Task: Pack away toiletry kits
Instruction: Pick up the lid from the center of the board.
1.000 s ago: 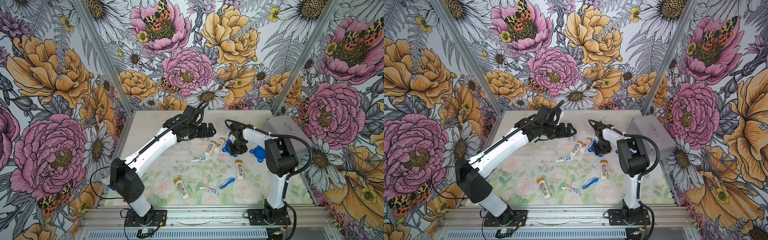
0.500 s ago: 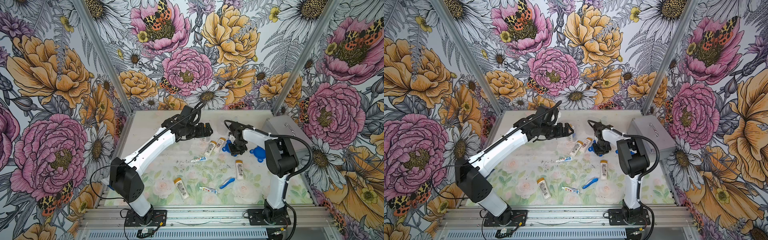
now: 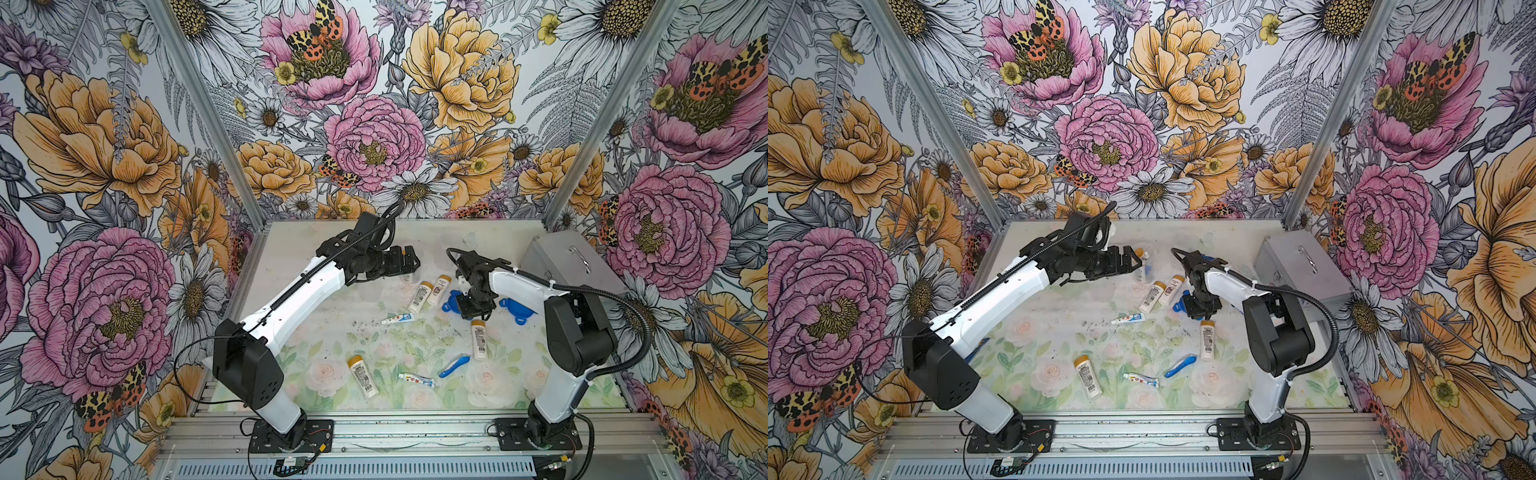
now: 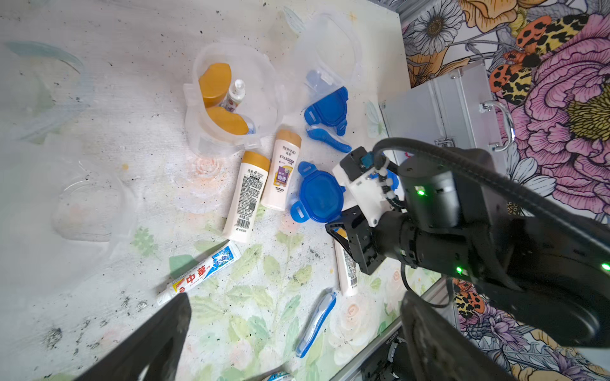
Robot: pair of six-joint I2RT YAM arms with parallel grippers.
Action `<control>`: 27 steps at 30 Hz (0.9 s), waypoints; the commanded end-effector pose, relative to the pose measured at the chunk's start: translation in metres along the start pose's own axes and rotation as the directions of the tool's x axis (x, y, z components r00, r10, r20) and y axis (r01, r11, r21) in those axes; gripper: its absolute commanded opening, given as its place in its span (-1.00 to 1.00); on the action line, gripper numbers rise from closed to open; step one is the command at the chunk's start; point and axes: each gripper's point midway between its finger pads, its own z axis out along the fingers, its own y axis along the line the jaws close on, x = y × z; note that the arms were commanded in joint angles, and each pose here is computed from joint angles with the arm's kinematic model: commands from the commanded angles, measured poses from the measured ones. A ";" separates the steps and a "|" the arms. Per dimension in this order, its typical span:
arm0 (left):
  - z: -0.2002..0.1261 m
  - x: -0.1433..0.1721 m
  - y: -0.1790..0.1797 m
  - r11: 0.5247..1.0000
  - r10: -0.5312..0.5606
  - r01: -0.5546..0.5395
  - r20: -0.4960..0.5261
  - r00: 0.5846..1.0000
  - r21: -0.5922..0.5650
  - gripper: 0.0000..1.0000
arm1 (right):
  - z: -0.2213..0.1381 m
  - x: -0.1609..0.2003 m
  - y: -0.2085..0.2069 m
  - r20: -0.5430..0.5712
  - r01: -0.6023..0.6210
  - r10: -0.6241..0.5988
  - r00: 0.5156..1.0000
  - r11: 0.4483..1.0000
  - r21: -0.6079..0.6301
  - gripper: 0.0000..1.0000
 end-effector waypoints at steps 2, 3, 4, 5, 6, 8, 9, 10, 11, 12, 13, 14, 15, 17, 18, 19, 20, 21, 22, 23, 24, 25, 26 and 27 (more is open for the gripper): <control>-0.012 -0.006 0.008 1.000 -0.011 0.011 0.035 0.999 -0.005 0.97 | -0.031 -0.010 0.014 0.101 0.001 0.002 0.995 0.999 -0.038 -0.86; -0.013 -0.006 0.010 1.000 -0.013 0.013 0.037 0.999 -0.007 0.97 | -0.036 -0.011 0.016 0.118 0.010 -0.005 0.993 0.999 -0.044 -0.86; -0.014 -0.007 0.012 1.000 -0.016 0.016 0.038 0.999 -0.010 0.97 | -0.041 -0.013 0.019 0.132 0.018 -0.011 0.991 0.999 -0.051 -0.87; -0.015 -0.007 0.014 1.000 -0.018 0.018 0.040 0.999 -0.010 0.97 | -0.047 -0.015 0.022 0.149 0.026 -0.016 0.989 0.998 -0.061 -0.87; -0.016 -0.008 0.016 1.000 -0.021 0.021 0.042 0.999 -0.013 0.97 | -0.052 -0.016 0.026 0.162 0.035 -0.023 0.986 0.997 -0.070 -0.87; -0.019 -0.009 0.020 1.000 -0.021 0.022 0.050 0.999 -0.017 0.96 | -0.062 -0.016 0.033 0.190 0.050 -0.032 0.981 0.994 -0.093 -0.88; -0.021 -0.010 0.023 0.999 -0.023 0.024 0.056 0.998 -0.022 0.96 | -0.068 -0.015 0.038 0.203 0.062 -0.040 0.978 0.993 -0.105 -0.88; -0.023 -0.011 0.027 0.999 -0.028 0.030 0.060 0.998 -0.028 0.97 | -0.074 -0.014 0.042 0.219 0.073 -0.046 0.975 0.991 -0.116 -0.88; -0.026 -0.013 0.031 0.999 -0.035 0.037 0.067 0.997 -0.031 0.96 | -0.081 -0.013 0.047 0.236 0.085 -0.052 0.970 0.988 -0.129 -0.88; -0.029 -0.014 0.035 0.998 -0.042 0.045 0.075 0.996 -0.036 0.96 | -0.088 -0.013 0.052 0.256 0.100 -0.061 0.965 0.985 -0.142 -0.88; -0.031 -0.015 0.038 0.998 -0.045 0.049 0.081 0.996 -0.038 0.97 | -0.095 -0.014 0.057 0.273 0.112 -0.067 0.960 0.982 -0.152 -0.88; -0.033 -0.017 0.042 0.998 -0.051 0.055 0.088 0.995 -0.042 0.96 | -0.104 -0.017 0.063 0.296 0.129 -0.076 0.952 0.978 -0.161 -0.88; -0.035 -0.018 0.044 0.997 -0.055 0.059 0.094 0.994 -0.043 0.97 | -0.111 -0.019 0.066 0.315 0.138 -0.081 0.946 0.977 -0.164 -0.88; -0.039 -0.021 0.048 0.997 -0.060 0.066 0.106 0.993 -0.046 0.97 | -0.125 -0.029 0.072 0.346 0.141 -0.075 0.935 0.975 -0.172 -0.88; -0.041 -0.023 0.050 0.996 -0.064 0.069 0.111 0.992 -0.048 0.97 | -0.132 -0.035 0.076 0.362 0.142 -0.070 0.930 0.974 -0.176 -0.88; -0.041 -0.024 0.050 0.996 -0.065 0.071 0.113 0.991 -0.048 0.97 | -0.138 -0.042 0.079 0.378 0.143 -0.066 0.923 0.974 -0.177 -0.88; -0.042 -0.025 0.050 0.996 -0.065 0.071 0.117 0.991 -0.049 0.97 | -0.144 -0.049 0.082 0.393 0.138 -0.059 0.918 0.975 -0.175 -0.89; -0.043 -0.026 0.051 0.996 -0.066 0.073 0.120 0.991 -0.050 0.97 | -0.150 -0.057 0.085 0.409 0.130 -0.050 0.911 0.977 -0.171 -0.89; -0.043 -0.026 0.050 0.996 -0.066 0.072 0.120 0.991 -0.049 0.97 | -0.157 -0.064 0.086 0.426 0.120 -0.038 0.904 0.978 -0.169 -0.90; -0.044 -0.026 0.050 0.996 -0.066 0.073 0.123 0.990 -0.049 0.97 | -0.162 -0.072 0.089 0.440 0.107 -0.022 0.897 0.980 -0.169 -0.89; -0.044 -0.025 0.050 0.996 -0.067 0.073 0.124 0.990 -0.050 0.96 | -0.166 -0.080 0.090 0.453 0.092 -0.006 0.891 0.982 -0.168 -0.89; -0.044 -0.025 0.051 0.996 -0.066 0.073 0.125 0.990 -0.053 0.97 | -0.169 -0.087 0.093 0.464 0.088 -0.001 0.886 0.982 -0.166 -0.89; -0.045 -0.024 0.051 0.996 -0.066 0.073 0.126 0.990 -0.055 0.97 | -0.172 -0.096 0.098 0.477 0.093 -0.009 0.879 0.984 -0.153 -0.89; -0.045 -0.024 0.052 0.996 -0.067 0.075 0.127 0.990 -0.058 0.96 | -0.174 -0.105 0.102 0.492 0.100 -0.020 0.870 0.986 -0.136 -0.89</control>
